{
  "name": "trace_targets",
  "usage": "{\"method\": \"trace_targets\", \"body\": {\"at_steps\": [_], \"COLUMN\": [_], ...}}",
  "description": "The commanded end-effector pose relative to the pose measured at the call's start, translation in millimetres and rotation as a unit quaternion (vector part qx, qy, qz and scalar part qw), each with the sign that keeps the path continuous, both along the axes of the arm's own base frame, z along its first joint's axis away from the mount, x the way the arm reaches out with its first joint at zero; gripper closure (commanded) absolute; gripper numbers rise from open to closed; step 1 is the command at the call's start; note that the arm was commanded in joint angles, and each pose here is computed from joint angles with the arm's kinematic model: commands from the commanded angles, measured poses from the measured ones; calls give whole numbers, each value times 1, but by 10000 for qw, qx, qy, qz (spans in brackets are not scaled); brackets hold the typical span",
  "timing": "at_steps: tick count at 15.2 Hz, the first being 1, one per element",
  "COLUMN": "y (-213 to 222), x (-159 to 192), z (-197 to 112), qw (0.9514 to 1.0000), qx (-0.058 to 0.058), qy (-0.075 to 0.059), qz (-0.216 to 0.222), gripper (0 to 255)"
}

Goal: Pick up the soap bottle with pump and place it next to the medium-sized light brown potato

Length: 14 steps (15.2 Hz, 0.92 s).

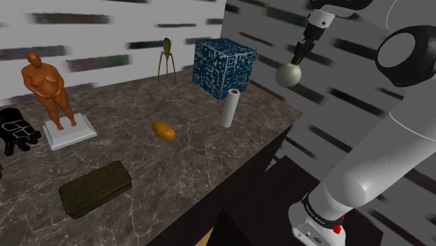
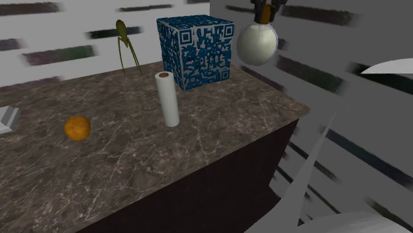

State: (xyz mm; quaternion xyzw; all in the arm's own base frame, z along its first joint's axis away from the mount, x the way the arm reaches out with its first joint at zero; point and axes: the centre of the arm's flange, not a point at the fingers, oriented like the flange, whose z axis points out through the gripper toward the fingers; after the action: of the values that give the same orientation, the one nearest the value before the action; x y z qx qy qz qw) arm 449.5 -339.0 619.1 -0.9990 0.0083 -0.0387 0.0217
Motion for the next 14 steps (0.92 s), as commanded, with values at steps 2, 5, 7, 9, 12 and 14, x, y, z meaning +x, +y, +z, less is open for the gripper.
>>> {"method": "trace_targets", "body": {"at_steps": [2, 5, 7, 9, 12, 14], "y": [25, 61, 85, 109, 145, 169], "x": [10, 27, 38, 48, 65, 76], "z": [4, 4, 4, 4, 4, 4], "qw": [10000, 10000, 10000, 10000, 10000, 10000], "qx": [0, 0, 0, 0, 0, 0], "qy": [-1, -1, -1, -1, -1, -1], "qz": [0, 0, 0, 0, 0, 0], "gripper": [255, 255, 255, 255, 255, 255]}}
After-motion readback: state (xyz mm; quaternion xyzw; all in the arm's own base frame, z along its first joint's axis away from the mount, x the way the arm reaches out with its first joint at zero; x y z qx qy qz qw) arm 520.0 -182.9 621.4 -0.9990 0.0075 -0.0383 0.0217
